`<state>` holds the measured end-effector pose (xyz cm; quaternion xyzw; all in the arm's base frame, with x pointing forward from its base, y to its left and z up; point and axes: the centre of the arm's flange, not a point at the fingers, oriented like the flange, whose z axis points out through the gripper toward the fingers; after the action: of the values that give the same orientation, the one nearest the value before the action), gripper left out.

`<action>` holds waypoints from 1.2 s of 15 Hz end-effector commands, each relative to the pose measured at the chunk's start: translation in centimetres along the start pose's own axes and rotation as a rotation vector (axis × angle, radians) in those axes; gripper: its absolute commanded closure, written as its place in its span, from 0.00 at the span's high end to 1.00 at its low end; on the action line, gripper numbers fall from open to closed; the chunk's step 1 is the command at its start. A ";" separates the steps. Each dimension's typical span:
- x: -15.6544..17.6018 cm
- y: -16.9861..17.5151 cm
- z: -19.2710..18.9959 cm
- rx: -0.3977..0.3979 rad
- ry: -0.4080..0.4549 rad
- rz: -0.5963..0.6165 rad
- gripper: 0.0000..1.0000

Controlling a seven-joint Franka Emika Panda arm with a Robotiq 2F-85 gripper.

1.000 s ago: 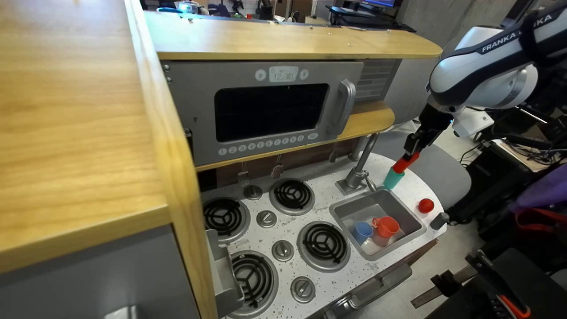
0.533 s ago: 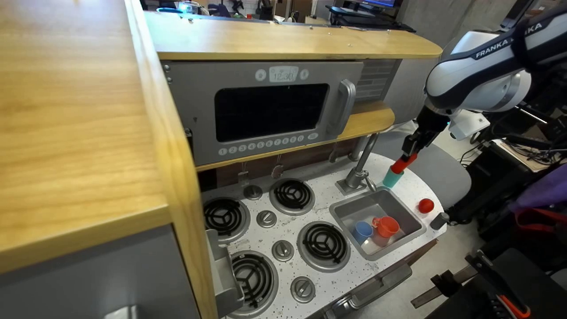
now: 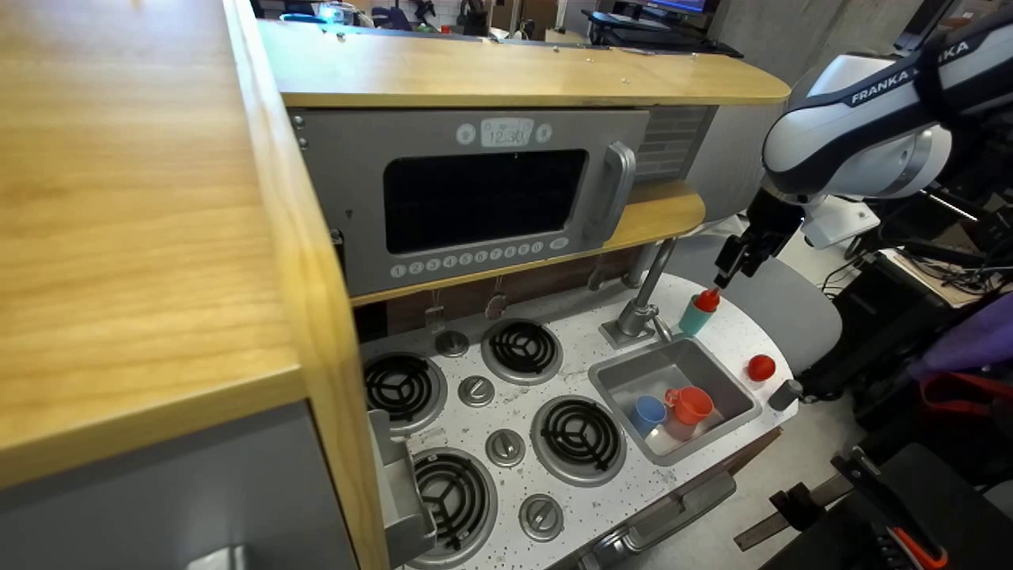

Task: Put the sauce bottle in the green cup

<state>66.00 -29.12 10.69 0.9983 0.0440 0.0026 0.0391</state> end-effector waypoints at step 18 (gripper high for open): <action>-16.1 11.8 -14.3 -0.015 -0.044 0.083 1.00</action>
<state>55.95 -41.22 22.20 0.9959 -0.0330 -0.0150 0.0825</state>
